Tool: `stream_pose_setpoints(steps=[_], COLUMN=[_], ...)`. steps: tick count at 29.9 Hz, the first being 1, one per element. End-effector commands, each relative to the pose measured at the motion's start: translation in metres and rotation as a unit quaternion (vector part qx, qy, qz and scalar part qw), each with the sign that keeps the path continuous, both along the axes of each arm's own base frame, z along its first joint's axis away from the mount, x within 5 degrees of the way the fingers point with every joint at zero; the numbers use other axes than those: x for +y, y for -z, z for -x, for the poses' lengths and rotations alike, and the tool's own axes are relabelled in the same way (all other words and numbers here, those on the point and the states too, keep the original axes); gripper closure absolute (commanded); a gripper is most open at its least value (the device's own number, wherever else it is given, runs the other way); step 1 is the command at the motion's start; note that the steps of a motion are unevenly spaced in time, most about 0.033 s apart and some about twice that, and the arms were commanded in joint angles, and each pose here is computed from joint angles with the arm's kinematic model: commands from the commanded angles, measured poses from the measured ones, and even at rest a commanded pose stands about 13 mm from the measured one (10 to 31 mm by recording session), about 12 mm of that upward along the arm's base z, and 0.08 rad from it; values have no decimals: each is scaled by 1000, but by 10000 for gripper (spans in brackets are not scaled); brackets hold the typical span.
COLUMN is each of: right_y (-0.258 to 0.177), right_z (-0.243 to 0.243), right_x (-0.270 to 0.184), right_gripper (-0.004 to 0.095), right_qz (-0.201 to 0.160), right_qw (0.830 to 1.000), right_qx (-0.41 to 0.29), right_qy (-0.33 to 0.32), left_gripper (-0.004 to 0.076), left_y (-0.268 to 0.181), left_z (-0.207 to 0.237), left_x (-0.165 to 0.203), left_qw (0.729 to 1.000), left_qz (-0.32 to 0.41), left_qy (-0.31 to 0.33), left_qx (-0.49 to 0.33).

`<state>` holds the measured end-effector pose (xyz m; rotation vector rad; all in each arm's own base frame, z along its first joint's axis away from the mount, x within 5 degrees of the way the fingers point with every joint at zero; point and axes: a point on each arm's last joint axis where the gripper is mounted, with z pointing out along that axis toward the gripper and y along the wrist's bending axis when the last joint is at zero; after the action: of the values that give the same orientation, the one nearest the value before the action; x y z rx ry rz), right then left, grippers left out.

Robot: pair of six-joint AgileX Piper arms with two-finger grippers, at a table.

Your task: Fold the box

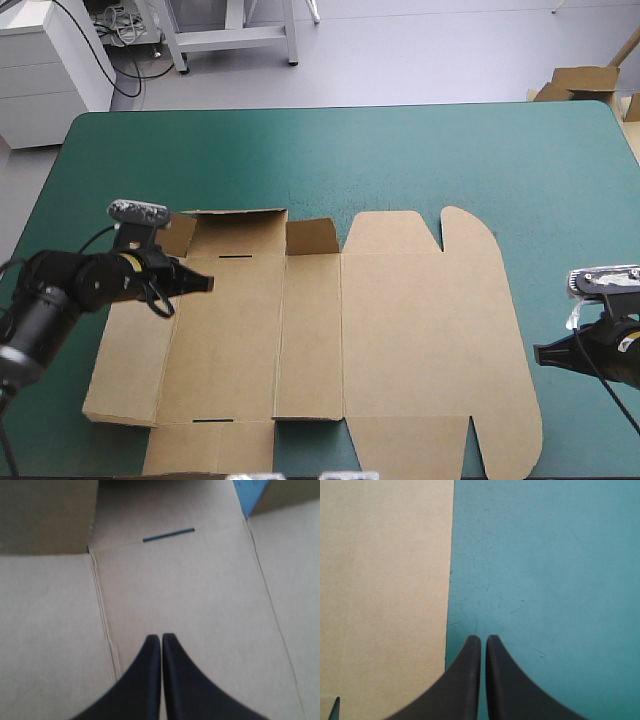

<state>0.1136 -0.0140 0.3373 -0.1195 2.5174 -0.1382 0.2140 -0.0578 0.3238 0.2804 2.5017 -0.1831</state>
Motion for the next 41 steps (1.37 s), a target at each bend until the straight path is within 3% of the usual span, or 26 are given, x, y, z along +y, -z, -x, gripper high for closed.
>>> stream_pose_setpoints(steps=[1, 8, 15, 19, 23, 31, 41], right_y=[-10, -9, -9, -9, -9, -9, -10], right_z=[-2, -2, -2, -2, -2, -2, -3], right_x=[0, 0, 0, 0, 0, 0, 0], right_gripper=[888, 888, 888, 888, 888, 888, 888], right_qz=[0, 0, 1, 1, 0, 0, 2], right_qw=[999, 999, 999, 999, 999, 999, 999], right_qx=[-35, -32, -32, -32, -33, -33, -39], right_qy=[-1, -1, -1, -2, -2, -2, -2], left_gripper=[731, 731, 731, 731, 731, 731, 731], left_y=[-25, -46, -39, -37, -37, -6, 18], left_z=[-38, -66, -24, 4, 17, 26, 50], left_x=[19, 99, 181, 204, 210, 202, 178], left_qw=[997, 979, 956, 954, 948, 950, 974], left_qz=[58, 111, 111, 137, 158, 157, 113], left_qy=[-35, -162, -272, -262, -275, -258, -175], left_qx=[-44, -57, 11, 44, 27, 76, 90])
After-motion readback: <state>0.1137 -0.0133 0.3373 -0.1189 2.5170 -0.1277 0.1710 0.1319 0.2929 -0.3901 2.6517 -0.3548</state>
